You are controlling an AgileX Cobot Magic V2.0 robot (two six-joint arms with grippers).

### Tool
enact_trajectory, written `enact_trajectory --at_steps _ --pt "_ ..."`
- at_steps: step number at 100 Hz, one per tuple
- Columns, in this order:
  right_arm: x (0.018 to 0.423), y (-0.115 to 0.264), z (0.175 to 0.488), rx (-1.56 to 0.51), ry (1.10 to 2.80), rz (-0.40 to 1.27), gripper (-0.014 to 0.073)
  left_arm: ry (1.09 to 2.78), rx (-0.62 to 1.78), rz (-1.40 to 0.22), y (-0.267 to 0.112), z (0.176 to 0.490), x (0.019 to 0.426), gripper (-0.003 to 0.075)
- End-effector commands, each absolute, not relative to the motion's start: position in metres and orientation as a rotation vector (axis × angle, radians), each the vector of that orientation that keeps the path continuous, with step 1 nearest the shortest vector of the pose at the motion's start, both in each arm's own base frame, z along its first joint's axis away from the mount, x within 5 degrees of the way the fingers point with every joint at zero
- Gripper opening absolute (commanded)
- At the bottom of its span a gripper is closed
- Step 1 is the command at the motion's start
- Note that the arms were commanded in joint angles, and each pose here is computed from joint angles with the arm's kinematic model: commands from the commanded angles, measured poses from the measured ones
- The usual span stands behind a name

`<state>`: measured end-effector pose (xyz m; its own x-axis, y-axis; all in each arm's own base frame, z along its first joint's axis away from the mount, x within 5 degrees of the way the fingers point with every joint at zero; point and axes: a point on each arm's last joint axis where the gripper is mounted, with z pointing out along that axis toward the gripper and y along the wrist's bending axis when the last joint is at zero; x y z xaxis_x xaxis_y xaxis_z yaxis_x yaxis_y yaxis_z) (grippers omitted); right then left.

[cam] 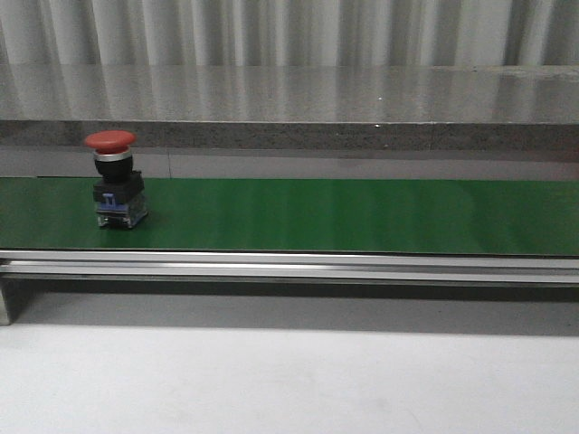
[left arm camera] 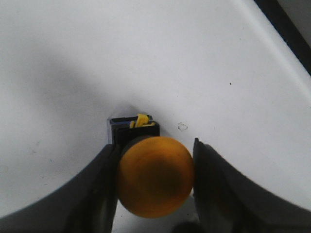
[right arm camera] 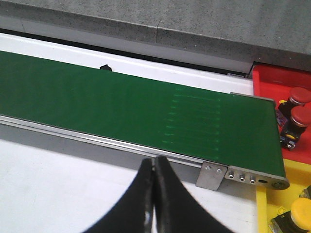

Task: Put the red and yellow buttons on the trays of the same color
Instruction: 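Grasp the yellow push button with the left gripper and place it on the belt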

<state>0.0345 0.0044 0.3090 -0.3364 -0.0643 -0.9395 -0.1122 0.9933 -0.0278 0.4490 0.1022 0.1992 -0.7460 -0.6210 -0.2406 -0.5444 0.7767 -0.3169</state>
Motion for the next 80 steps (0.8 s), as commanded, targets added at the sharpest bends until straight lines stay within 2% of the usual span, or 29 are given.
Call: enact_trajectory --at_steps 1,12,22,38,56,70,80 --pt "0.036 0.005 0.321 -0.127 1.831 0.046 -0.0066 2.522 -0.871 -0.343 0.102 0.238 0.449 0.0143" --pt "0.036 0.005 0.321 -0.127 1.831 0.046 -0.0066 2.517 -0.847 -0.338 0.101 0.249 0.445 0.0118" --pt "0.036 0.005 0.321 -0.127 1.831 0.046 -0.0066 2.523 -0.772 -0.325 0.097 0.27 0.436 0.0115" --pt "0.036 0.005 0.321 -0.127 1.831 0.046 -0.0066 2.552 -0.559 -0.169 0.081 0.298 0.411 0.0115" --pt "0.036 0.005 0.321 -0.127 1.831 0.046 -0.0066 2.401 -0.376 -0.156 0.042 0.329 0.366 0.0115" --pt "0.036 0.005 0.321 -0.127 1.831 0.046 -0.0066 2.38 -0.331 -0.174 0.023 0.326 0.334 0.0115" --pt "0.036 0.005 0.321 -0.127 1.831 0.046 -0.0066 2.415 -0.33 -0.189 0.016 0.309 0.322 0.0115"
